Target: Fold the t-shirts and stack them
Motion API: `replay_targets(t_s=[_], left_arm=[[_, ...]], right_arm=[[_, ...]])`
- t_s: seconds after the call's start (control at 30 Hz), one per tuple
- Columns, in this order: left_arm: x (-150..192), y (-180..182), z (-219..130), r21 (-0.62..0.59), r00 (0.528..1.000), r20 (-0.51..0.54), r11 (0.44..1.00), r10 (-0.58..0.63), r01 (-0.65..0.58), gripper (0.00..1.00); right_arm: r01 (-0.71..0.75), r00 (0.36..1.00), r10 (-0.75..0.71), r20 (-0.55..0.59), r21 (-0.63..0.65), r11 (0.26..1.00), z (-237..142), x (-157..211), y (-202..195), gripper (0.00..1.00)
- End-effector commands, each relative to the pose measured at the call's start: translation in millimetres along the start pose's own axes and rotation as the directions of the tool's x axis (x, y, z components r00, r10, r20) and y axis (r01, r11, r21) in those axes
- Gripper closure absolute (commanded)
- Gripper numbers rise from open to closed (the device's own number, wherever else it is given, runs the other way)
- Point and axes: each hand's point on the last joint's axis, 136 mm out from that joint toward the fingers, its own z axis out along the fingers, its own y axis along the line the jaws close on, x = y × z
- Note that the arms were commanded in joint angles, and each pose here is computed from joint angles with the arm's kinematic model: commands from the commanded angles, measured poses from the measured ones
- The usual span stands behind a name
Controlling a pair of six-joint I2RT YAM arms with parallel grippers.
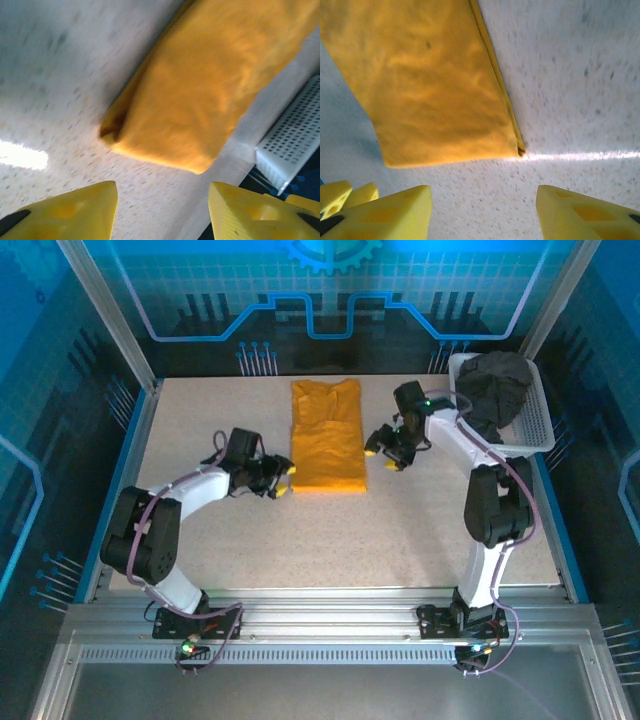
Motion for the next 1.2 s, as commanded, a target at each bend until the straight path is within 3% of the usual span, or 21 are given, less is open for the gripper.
replay_targets(t_s=[0.0,0.3,0.47,0.57,0.7,0.77,0.9,1.17], left_arm=[[3.9,5.3,16.9,0.04,0.992,-0.009,0.991,-0.128,0.128,0.47],[-9.5,6.6,46.7,0.02,0.987,0.012,0.987,-0.158,0.157,0.53],[-16.1,1.4,57.6,0.031,0.987,0.016,0.987,-0.161,0.16,0.65],[-21.0,-2.7,61.5,0.045,0.987,0.023,0.987,-0.158,0.157,0.79],[-22.3,-6.5,60.4,0.051,0.989,0.026,0.988,-0.148,0.147,1.0],[-19.4,-2.9,54.0,0.031,0.99,0.03,0.99,-0.136,0.135,1.0],[-5.0,11.4,36.8,-0.005,0.994,0.014,0.994,-0.105,0.105,1.0],[54.6,66.3,-2.3,-0.074,0.995,-0.094,0.997,-0.026,0.019,1.0]], right_arm=[[-0.075,0.996,0.072,-0.047,-0.068,0.995,34.5,14.5,-1.9,0.42],[-0.128,0.984,0.123,-0.129,-0.026,0.991,76.7,27.2,-8.2,0.44],[-0.143,0.976,0.143,-0.164,0.014,0.99,92.5,31.3,-6.3,0.5],[-0.155,0.973,0.157,-0.167,0.025,0.988,99.9,28.5,-5.8,0.61],[-0.148,0.976,0.152,-0.155,0.036,0.988,103.0,18.9,-1.4,0.9],[-0.132,0.981,0.136,-0.138,0.04,0.99,97.7,16.7,0.9,1.0],[-0.094,0.987,0.101,-0.121,0.066,0.993,82.1,29.9,-2.7,1.0],[-0.038,0.983,0.057,-0.175,0.111,0.993,66.3,117.8,-37.1,1.0]])
